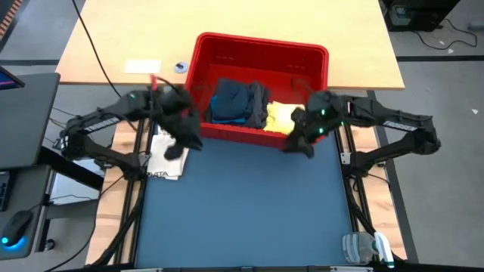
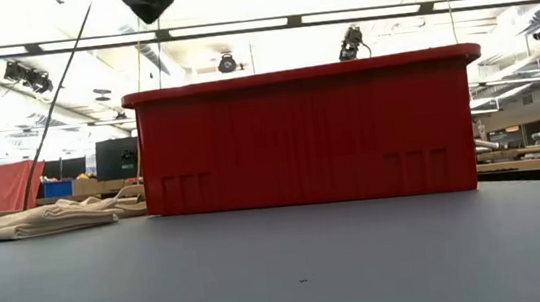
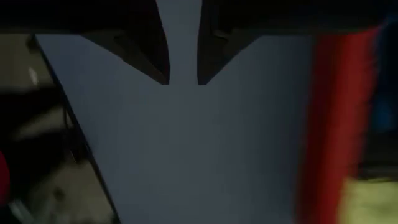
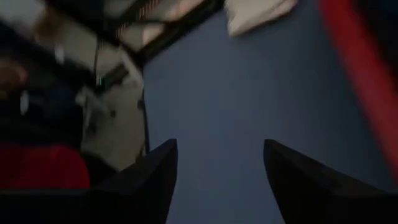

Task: Fold laundry
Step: Adjust the red bin, then return to Home Position

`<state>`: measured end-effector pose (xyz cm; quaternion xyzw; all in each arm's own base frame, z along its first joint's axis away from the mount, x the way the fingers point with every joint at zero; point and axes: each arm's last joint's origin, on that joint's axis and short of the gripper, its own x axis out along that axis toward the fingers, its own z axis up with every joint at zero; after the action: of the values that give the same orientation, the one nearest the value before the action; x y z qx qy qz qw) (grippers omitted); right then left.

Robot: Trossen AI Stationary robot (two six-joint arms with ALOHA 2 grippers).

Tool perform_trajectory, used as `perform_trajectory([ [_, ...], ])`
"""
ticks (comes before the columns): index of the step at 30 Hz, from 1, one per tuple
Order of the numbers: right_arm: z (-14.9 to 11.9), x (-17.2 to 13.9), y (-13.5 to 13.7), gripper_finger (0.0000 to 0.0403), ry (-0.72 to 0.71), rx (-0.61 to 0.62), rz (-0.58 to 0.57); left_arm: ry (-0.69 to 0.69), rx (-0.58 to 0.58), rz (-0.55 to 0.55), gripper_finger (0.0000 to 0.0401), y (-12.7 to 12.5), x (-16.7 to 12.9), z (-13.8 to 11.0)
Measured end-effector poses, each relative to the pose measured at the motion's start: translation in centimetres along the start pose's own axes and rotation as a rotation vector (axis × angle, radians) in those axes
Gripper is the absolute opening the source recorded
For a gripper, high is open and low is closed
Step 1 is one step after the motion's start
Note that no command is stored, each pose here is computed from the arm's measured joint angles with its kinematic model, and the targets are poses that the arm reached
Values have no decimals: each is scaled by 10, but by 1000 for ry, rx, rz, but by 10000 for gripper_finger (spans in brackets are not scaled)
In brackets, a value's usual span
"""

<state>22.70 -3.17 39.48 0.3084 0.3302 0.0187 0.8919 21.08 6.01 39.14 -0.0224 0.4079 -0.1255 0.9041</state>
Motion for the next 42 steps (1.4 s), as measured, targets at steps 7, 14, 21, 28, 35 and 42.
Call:
perform_trajectory([
  [7,-40,47,22,197,342,-56,-119,72,102,-62,32,-5,77,-15],
  [14,-53,86,0,142,528,-83,-455,33,32,-51,4,11,133,-34],
  [21,-24,78,-54,95,446,-35,-749,24,6,144,6,41,153,-38],
  [28,16,42,-129,56,314,-7,-900,-153,-160,404,6,95,144,-34],
  [35,54,5,-202,16,22,-13,-1030,-344,-242,583,6,147,123,-37],
  [42,67,-5,-251,9,-103,28,-986,-314,-420,833,7,217,108,-85],
])
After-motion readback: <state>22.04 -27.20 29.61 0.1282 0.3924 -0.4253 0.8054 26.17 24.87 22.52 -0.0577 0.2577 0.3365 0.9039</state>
